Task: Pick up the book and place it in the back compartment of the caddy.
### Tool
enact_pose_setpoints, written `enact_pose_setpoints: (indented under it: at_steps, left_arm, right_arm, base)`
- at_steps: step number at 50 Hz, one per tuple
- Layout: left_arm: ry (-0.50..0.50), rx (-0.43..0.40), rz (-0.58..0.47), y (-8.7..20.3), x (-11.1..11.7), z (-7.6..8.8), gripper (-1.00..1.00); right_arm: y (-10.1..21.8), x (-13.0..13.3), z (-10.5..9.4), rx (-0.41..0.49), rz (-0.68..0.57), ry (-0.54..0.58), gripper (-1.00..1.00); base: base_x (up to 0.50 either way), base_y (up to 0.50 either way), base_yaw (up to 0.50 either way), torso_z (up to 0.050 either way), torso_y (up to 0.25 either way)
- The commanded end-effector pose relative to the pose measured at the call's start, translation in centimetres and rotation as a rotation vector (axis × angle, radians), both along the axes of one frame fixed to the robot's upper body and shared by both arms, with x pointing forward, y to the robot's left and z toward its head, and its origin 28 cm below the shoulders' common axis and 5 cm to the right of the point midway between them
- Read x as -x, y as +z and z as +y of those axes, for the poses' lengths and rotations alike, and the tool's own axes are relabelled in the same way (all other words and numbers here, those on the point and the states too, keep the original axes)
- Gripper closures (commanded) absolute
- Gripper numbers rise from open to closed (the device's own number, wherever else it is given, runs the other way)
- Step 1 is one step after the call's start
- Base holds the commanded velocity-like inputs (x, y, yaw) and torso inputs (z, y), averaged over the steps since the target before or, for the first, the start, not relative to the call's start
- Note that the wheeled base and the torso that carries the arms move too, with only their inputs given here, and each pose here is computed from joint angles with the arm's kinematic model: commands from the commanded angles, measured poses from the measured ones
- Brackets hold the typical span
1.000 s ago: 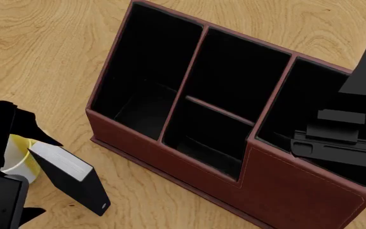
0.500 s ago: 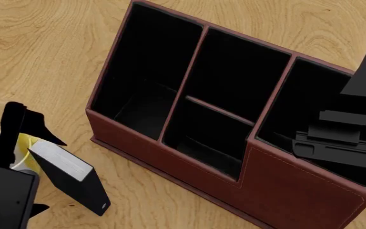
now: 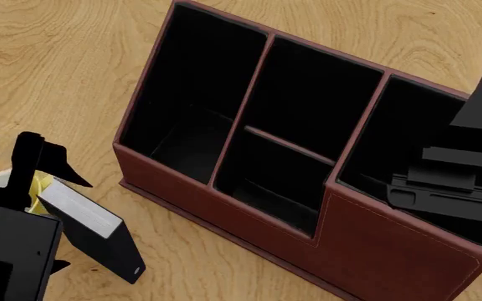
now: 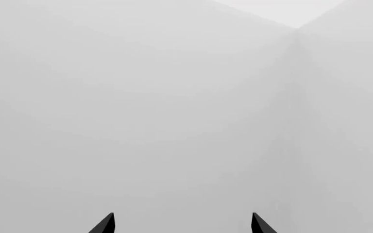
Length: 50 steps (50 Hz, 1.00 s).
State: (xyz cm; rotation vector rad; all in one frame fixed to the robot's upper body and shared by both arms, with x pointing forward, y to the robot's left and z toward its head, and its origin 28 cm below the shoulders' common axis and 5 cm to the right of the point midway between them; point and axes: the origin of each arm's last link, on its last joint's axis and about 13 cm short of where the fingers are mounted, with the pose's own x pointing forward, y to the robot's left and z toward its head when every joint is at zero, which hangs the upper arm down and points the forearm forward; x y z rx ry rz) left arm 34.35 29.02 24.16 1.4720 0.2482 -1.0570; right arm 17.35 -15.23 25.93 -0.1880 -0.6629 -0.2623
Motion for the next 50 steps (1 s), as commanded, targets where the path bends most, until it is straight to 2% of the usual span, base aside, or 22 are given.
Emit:
enact_pose_setpoints:
  at_steps: [1,40,50]
  left_arm:
    - [0.005,-0.003,0.004,-0.5,-1.1,-0.1,-1.00]
    - [0.013,-0.017,0.025,-2.3,-4.0,-0.5,-1.00]
    - [0.013,-0.018,0.040,-2.8,-4.1,-0.5,-1.00]
  right_arm:
    - [-0.1,0.1,-0.1,-0.001,0.001,-0.005,-1.00]
    - [0.1,0.3,-0.3,0.000,-0.001,-0.019,-1.00]
    - [-0.1,0.2,-0.4,-0.002,0.002,-0.022,-1.00]
  base:
    - [0.00,0.00,0.00,0.000,0.000]
    - [0.00,0.00,0.00,0.000,0.000]
    - [0.00,0.00,0.00,0.000,0.000]
